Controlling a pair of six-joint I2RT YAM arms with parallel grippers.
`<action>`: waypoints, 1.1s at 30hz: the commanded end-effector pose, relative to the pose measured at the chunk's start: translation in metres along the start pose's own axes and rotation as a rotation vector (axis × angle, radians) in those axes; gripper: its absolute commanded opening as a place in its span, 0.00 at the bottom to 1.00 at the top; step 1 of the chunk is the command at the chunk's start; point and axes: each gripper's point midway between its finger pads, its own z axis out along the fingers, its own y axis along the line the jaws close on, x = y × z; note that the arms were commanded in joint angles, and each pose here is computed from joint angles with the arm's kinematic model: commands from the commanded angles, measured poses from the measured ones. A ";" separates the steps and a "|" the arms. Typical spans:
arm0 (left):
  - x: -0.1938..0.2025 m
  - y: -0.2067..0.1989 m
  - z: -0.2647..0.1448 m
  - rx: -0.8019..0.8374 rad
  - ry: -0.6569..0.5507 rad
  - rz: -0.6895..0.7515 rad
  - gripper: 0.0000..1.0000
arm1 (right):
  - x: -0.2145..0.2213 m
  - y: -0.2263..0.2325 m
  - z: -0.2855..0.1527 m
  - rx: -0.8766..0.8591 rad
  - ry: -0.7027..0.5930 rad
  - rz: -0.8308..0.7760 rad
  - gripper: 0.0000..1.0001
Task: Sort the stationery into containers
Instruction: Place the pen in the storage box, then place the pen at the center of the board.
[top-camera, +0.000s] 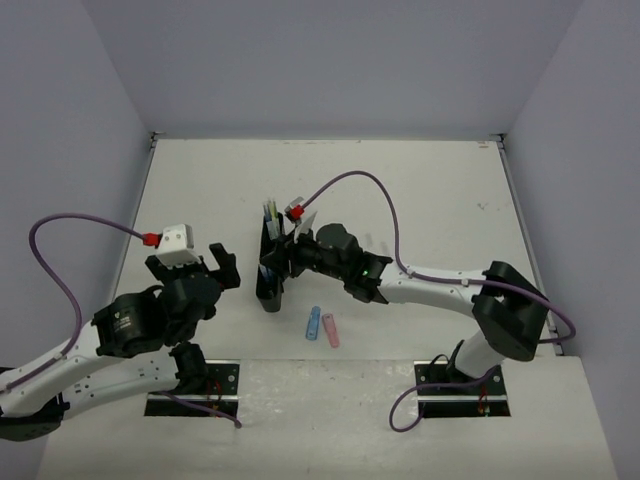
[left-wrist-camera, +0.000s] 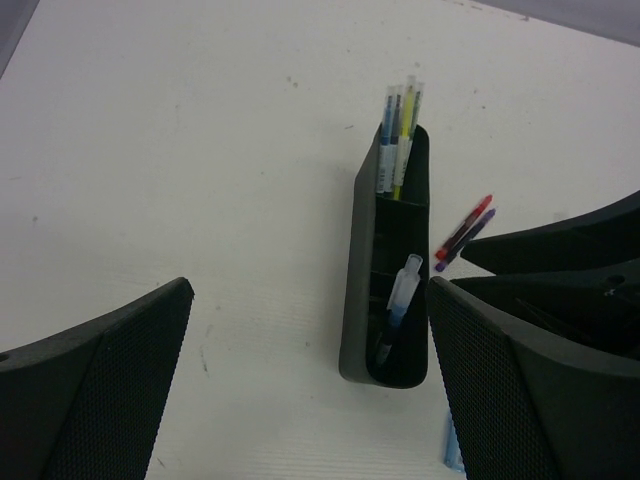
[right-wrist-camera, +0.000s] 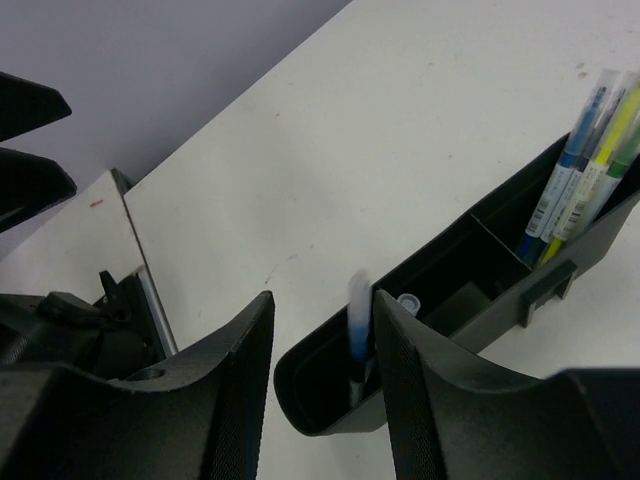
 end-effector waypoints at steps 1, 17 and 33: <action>-0.008 -0.016 0.004 0.017 -0.014 0.048 1.00 | -0.054 0.007 -0.033 0.033 -0.168 -0.020 0.50; 0.102 -0.218 0.067 0.348 0.323 0.455 0.52 | -0.090 -0.073 -0.264 0.600 -0.340 0.175 0.77; 0.186 -0.209 0.166 0.407 0.632 0.675 0.38 | -0.041 -0.081 -0.259 0.586 -0.221 0.207 0.73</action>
